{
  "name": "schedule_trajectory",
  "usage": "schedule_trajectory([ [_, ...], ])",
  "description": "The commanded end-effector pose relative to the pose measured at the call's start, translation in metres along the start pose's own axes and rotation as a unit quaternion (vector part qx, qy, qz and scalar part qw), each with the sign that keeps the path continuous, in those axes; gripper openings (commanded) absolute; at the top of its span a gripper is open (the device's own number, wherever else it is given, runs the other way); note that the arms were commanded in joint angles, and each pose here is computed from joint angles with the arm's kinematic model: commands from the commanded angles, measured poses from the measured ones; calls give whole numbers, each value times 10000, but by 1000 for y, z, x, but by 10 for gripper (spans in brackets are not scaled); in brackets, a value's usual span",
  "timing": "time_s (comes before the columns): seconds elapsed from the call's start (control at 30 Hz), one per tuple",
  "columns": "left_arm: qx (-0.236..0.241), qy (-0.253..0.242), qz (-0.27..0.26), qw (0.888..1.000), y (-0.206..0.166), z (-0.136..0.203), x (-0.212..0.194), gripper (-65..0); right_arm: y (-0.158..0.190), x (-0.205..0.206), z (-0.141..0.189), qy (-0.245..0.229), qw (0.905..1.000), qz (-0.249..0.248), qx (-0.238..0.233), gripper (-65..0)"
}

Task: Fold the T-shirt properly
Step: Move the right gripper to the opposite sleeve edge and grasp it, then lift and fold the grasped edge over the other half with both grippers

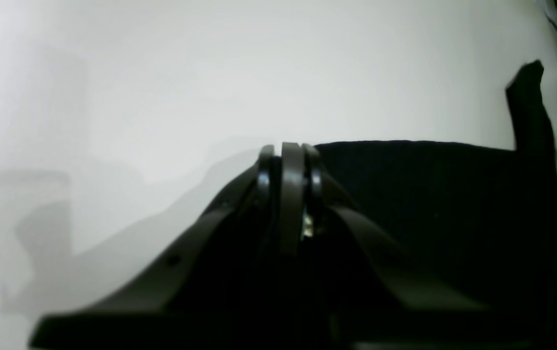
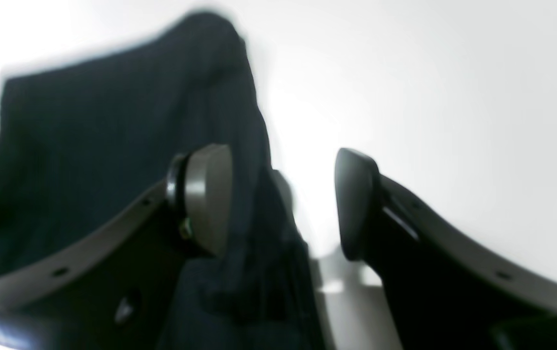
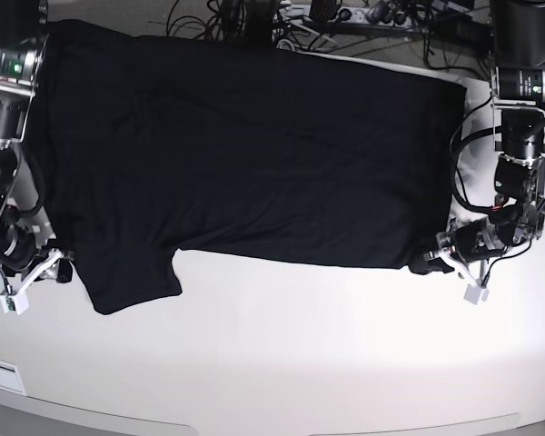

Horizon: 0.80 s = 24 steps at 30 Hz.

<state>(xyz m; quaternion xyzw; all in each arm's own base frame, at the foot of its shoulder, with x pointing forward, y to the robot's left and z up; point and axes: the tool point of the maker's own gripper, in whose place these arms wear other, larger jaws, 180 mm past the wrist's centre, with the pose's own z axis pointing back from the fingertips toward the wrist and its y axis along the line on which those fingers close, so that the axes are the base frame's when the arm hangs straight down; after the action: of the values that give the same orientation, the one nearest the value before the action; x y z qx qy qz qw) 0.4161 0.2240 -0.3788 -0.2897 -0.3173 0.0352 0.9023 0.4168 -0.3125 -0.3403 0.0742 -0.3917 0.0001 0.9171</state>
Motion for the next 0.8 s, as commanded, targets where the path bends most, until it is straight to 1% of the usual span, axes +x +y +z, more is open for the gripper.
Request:
schedule_trajectory([
  [0.0,260,329,-118,9991,11,5,-8,-650,-8,20,4,-206,9997,-79,40,-290],
  [0.13,258,327,-118,9991,11,5,-8,-650,-14,0,-13,74,9970,-683,346,-290],
  [0.2,258,325,-118,9991,11,5,-8,-650,-16,-12,-19,158,9954,-837,431,-290],
  [0.27,257,323,-119,9991,11,5,-8,-650,-16,-20,-22,200,9945,-907,479,-290],
  [0.37,257,325,-119,9991,11,5,-8,-650,-10,-23,-23,249,9939,-866,636,-290],
  [0.5,260,331,-120,9990,11,5,-8,-650,16,-17,-19,153,9857,-1029,1329,-290],
  [0.63,234,328,-145,9991,10,5,-8,-650,29,-17,-23,122,9829,-1023,1525,-294],
  [0.67,223,328,-158,9991,10,5,-8,-650,32,-17,-24,120,9824,-1022,1558,-307],
  [0.7,219,325,-160,9991,9,5,-8,-650,33,-17,-24,107,9821,-1023,1578,-338],
  [0.73,218,326,-158,9991,9,5,-8,-650,35,-17,-25,95,9817,-1025,1602,-380],
  [0.77,219,323,-158,9991,9,5,-8,-650,37,-16,-24,67,9811,-998,1659,-440],
])
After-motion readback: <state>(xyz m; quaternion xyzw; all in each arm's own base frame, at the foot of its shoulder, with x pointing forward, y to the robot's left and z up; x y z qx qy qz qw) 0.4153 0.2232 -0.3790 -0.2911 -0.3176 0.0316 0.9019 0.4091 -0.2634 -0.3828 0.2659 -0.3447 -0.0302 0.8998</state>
